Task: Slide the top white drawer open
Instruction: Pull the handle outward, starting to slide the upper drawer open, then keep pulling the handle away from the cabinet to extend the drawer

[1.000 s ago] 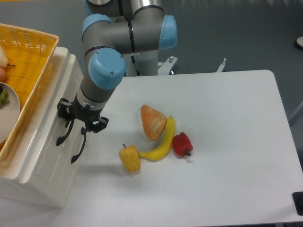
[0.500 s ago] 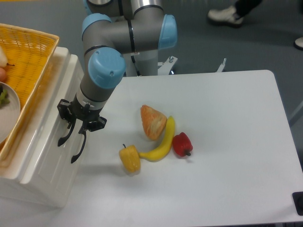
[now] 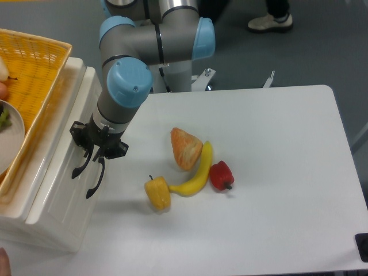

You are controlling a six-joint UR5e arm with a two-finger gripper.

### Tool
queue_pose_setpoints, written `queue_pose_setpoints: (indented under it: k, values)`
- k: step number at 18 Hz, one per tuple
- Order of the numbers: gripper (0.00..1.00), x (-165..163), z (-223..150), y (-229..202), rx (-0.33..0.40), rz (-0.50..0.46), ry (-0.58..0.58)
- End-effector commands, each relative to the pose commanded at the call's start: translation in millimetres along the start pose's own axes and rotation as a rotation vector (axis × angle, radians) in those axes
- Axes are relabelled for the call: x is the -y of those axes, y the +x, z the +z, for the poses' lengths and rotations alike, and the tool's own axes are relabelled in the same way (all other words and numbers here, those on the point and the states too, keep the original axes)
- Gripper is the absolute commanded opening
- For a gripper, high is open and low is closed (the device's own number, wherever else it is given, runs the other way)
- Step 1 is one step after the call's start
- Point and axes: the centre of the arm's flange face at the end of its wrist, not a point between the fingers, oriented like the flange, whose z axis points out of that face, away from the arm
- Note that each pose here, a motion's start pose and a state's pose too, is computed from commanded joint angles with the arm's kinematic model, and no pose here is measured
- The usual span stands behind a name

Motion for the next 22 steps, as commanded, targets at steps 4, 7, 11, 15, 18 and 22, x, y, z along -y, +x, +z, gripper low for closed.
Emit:
queue_pose_setpoints:
  k: [4, 7, 11, 15, 18, 22]
  values:
    - [0.14, 0, -2, -4, 0.005, -0.005, 0.003]
    - [0.14, 0, -5, -9, 0.010, 0.001, 0.007]
    - [0.14, 1, -11, -21, 0.015, 0.010, 0.018]
    - [0.14, 4, -15, -27, 0.019, 0.012, 0.027]
    - [0.14, 5, -15, -28, 0.020, 0.013, 0.028]
    - [0.14, 12, -16, -31, 0.021, 0.013, 0.030]
